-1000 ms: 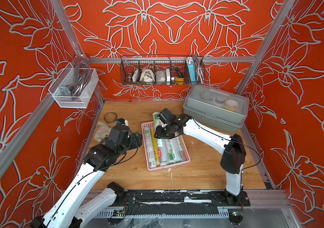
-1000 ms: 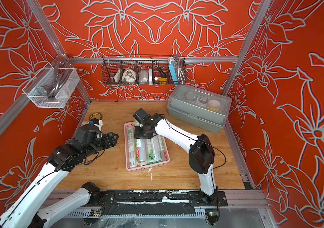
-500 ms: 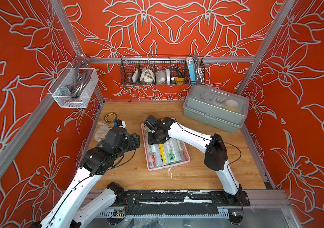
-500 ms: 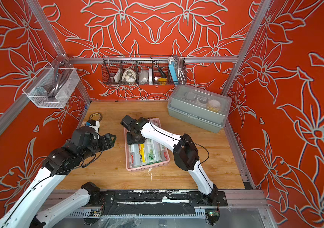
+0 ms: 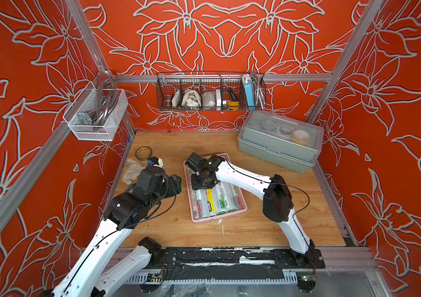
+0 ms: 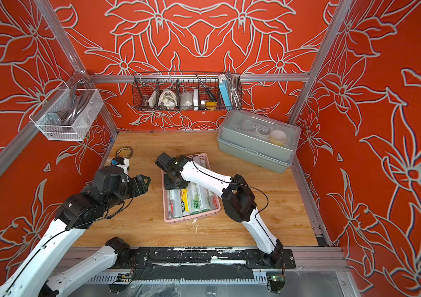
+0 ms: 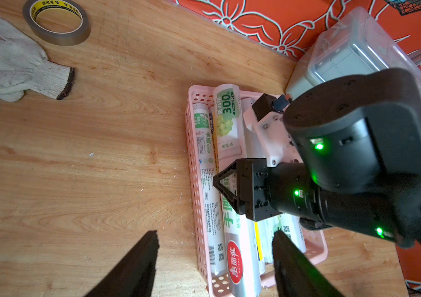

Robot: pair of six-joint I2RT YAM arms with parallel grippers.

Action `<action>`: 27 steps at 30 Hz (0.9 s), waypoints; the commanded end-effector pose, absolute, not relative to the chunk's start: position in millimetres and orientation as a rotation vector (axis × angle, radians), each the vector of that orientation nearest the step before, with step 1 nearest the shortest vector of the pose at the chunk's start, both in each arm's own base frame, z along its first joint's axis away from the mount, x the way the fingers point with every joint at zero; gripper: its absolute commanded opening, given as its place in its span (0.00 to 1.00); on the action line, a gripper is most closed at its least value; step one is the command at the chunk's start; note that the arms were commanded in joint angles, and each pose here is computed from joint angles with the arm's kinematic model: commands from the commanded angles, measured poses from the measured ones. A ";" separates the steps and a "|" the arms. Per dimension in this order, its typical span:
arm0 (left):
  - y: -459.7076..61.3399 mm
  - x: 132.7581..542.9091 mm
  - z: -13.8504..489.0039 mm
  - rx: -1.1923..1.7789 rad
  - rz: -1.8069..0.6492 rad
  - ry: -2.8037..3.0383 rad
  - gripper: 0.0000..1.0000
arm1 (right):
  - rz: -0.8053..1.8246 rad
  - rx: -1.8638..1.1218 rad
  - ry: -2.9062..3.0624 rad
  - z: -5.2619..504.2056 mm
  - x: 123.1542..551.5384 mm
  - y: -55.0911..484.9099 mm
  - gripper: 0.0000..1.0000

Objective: Put the plastic wrap into the basket
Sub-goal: Place the plastic wrap in the basket.

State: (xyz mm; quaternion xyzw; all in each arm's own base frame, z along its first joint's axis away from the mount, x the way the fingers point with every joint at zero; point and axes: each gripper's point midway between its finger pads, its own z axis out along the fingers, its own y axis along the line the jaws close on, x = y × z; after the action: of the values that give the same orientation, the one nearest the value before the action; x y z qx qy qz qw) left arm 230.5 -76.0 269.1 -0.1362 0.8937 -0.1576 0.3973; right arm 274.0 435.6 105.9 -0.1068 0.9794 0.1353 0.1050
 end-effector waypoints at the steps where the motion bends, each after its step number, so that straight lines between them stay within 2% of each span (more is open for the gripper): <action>1: -70.6 228.6 269.3 -0.342 -0.375 2.258 0.71 | 0.371 -0.323 2.889 99.3 270.4 439.4 0.41; 4: -69.8 228.8 270.7 -0.342 -0.371 2.252 0.71 | 0.378 -0.330 2.899 95.2 268.8 441.7 0.44; 10: -69.3 228.9 271.1 -0.341 -0.369 2.251 0.71 | 0.369 -0.359 2.866 111.3 271.5 439.1 0.57; 20: -69.3 229.2 273.7 -0.338 -0.370 2.245 0.70 | 0.332 -0.376 2.772 158.6 277.8 420.5 0.61; 27: -67.7 232.4 277.7 -0.337 -0.360 2.225 0.71 | 0.285 -0.414 2.646 217.4 280.0 392.1 0.61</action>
State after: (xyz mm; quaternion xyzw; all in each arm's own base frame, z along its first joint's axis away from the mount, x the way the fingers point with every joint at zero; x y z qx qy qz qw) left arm 230.7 -73.3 270.6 -0.1339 0.8925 -0.1524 0.4029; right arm 278.2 413.7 171.1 -0.1379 0.9683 0.1154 0.1734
